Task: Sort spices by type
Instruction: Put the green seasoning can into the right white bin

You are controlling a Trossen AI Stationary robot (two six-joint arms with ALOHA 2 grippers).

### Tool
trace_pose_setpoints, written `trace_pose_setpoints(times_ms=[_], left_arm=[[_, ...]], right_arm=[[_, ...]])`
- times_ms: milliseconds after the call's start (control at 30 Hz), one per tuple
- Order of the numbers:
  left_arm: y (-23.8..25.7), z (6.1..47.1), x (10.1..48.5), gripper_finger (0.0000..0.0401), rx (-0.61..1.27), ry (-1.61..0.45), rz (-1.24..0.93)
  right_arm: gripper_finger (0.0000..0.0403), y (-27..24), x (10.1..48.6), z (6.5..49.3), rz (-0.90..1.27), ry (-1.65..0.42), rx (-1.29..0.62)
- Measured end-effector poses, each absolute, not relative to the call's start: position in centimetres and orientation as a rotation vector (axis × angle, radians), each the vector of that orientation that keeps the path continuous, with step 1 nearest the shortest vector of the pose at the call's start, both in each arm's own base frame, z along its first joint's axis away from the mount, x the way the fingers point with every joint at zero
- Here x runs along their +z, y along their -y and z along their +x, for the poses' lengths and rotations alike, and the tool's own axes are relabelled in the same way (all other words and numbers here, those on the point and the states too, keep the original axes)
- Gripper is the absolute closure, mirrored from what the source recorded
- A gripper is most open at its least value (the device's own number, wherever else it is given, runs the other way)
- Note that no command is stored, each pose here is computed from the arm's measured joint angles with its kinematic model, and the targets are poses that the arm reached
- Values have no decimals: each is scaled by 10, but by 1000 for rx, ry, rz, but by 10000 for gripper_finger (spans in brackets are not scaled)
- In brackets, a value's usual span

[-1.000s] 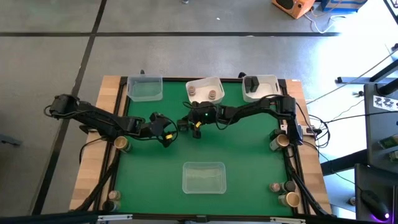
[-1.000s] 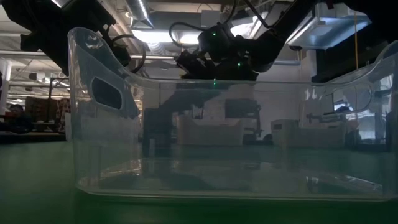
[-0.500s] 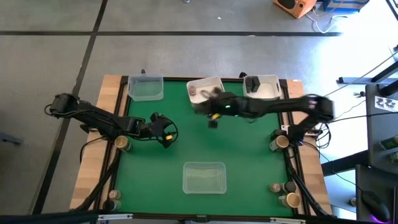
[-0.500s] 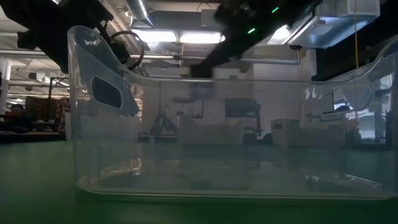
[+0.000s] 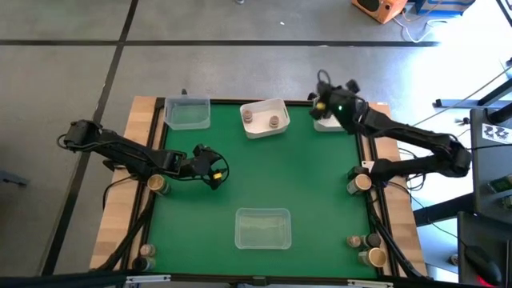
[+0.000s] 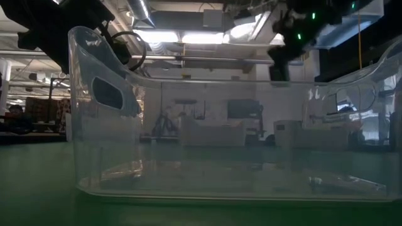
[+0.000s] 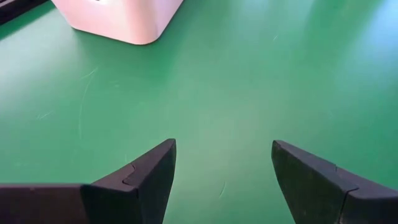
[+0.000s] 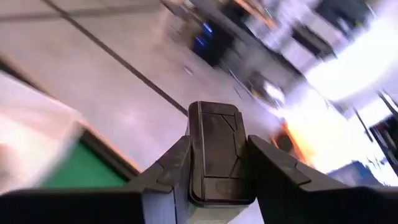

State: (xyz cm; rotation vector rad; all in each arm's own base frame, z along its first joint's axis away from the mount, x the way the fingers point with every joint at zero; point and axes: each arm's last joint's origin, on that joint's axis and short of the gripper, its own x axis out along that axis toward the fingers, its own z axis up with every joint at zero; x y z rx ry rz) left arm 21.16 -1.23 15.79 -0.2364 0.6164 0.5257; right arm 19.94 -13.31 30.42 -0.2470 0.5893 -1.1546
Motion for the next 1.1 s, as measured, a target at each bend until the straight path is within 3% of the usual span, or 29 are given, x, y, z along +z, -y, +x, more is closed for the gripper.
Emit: trace_pose_setpoints(times_ms=[367,1100], left_arm=[[12,211,158,152,526,-620,-235],[12,212,158,152,525,-613,-224]], right_arm=[[271,186,253,160,-25,-643,-1434],[271,207,203,158,176,-836,-1420]])
